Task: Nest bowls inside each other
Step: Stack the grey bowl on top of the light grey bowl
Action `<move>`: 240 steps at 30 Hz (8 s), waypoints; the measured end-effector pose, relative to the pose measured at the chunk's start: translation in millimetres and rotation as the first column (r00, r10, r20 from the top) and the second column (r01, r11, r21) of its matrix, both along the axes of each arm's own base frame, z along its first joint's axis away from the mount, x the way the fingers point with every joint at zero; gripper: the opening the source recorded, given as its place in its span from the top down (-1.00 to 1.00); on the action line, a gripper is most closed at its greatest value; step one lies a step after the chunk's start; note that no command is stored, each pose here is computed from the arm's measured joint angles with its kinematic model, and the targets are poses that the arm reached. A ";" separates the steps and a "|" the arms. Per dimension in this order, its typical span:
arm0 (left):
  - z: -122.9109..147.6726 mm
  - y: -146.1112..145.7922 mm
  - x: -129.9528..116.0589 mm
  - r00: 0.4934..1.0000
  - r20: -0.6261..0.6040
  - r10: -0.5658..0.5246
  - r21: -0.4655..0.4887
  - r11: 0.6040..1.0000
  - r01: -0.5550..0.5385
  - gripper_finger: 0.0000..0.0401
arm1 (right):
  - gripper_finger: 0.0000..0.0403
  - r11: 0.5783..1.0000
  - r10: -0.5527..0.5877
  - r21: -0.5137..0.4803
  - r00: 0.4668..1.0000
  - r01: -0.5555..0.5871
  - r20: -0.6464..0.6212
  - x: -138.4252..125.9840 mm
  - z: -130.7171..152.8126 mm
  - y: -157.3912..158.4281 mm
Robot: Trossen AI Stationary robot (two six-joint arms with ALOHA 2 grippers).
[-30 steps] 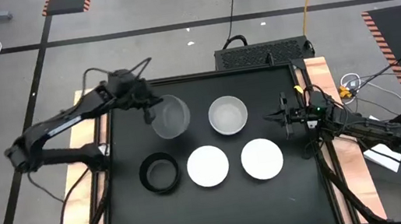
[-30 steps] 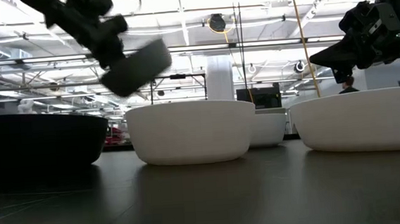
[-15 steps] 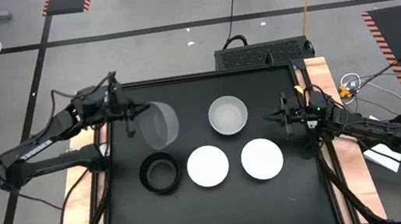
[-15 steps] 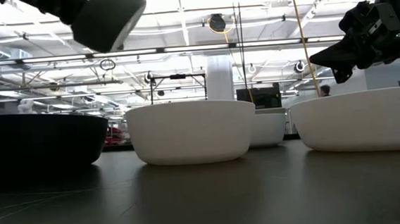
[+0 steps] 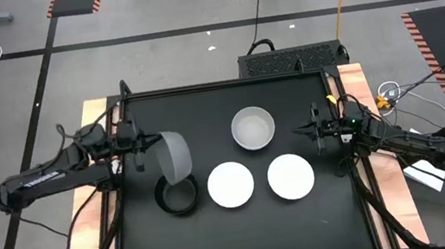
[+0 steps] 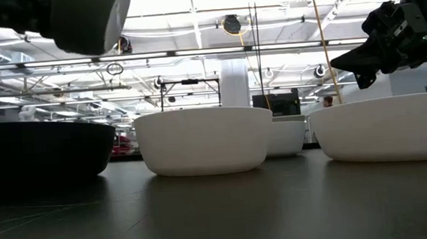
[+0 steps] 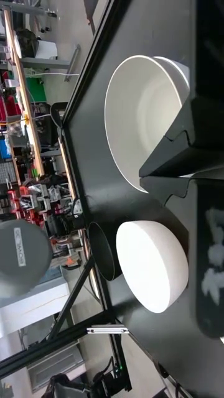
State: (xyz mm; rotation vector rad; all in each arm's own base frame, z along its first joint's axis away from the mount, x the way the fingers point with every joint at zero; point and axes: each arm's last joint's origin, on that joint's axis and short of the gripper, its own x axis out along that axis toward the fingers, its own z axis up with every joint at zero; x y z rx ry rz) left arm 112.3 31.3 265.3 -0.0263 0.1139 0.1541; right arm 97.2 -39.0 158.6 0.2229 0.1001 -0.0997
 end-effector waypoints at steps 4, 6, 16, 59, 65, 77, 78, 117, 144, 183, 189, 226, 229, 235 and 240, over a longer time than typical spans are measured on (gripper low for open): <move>-12.2 -3.8 9.0 0.995 0.077 -0.062 -0.003 0.998 0.062 1.00 | 1.00 1.000 0.000 0.000 1.000 0.000 0.000 0.0 0.0 0.0; -15.3 -5.2 14.9 0.989 0.119 -0.085 -0.002 0.996 0.086 1.00 | 1.00 1.000 0.000 0.000 1.000 0.000 0.000 0.0 0.0 0.0; -13.0 0.3 56.5 0.989 0.096 -0.111 -0.009 0.994 0.113 1.00 | 1.00 1.000 0.000 0.000 1.000 0.000 0.000 0.0 0.0 0.0; 29.1 147.4 279.0 0.873 -0.442 -0.209 -0.248 0.963 0.105 1.00 | 1.00 1.000 0.002 -0.019 1.000 -0.002 -0.002 0.0 0.0 0.0; 26.6 157.6 286.9 0.824 -0.527 -0.209 -0.279 0.958 0.065 1.00 | 1.00 1.000 0.002 -0.021 1.000 -0.003 -0.013 0.6 -1.0 -0.3; 6.0 172.9 314.9 0.800 -0.561 -0.213 -0.294 0.955 0.048 1.00 | 1.00 1.000 0.003 -0.020 1.000 -0.004 -0.029 1.4 -2.5 -0.8; 3.5 173.9 316.8 0.797 -0.565 -0.214 -0.297 0.954 0.045 1.00 | 1.00 1.000 0.004 -0.020 1.000 -0.004 -0.030 1.4 -2.5 -0.8; -52.0 166.4 310.8 0.438 -0.891 -0.122 -0.228 0.953 -0.199 1.00 | 1.00 1.000 0.004 -0.006 0.999 -0.005 -0.054 2.7 -4.9 -1.4; -45.2 145.1 324.9 0.485 -0.869 -0.098 -0.177 0.977 -0.120 0.39 | 1.00 1.000 0.004 0.011 0.997 -0.003 -0.073 3.7 -6.9 -2.0; -5.9 175.9 296.9 0.619 -0.784 -0.051 -0.191 0.968 -0.162 -0.25 | 1.00 1.000 0.003 0.026 0.997 -0.001 -0.072 3.7 -6.9 -1.9; -19.6 178.3 298.3 0.615 -0.787 -0.049 -0.192 0.967 -0.168 0.27 | 1.00 1.000 0.003 0.019 0.997 -0.002 -0.072 3.7 -6.9 -1.9; -44.2 142.7 305.5 0.527 -0.844 -0.104 -0.164 0.984 -0.069 0.99 | 1.00 1.000 0.003 0.019 0.997 -0.002 -0.074 3.8 -7.1 -2.0; -46.3 142.0 307.0 0.525 -0.845 -0.106 -0.165 0.984 -0.067 0.99 | 1.00 1.000 0.003 0.019 0.997 -0.002 -0.074 3.8 -7.1 -2.0; -59.8 143.6 311.0 0.506 -0.854 -0.123 -0.183 0.981 -0.071 1.00 | 1.00 1.000 0.003 0.021 0.997 -0.002 -0.077 3.9 -7.4 -2.1; -62.4 144.1 312.3 0.505 -0.854 -0.123 -0.183 0.981 -0.070 1.00 | 1.00 1.000 0.004 0.021 0.996 -0.003 -0.085 4.2 -8.1 -2.3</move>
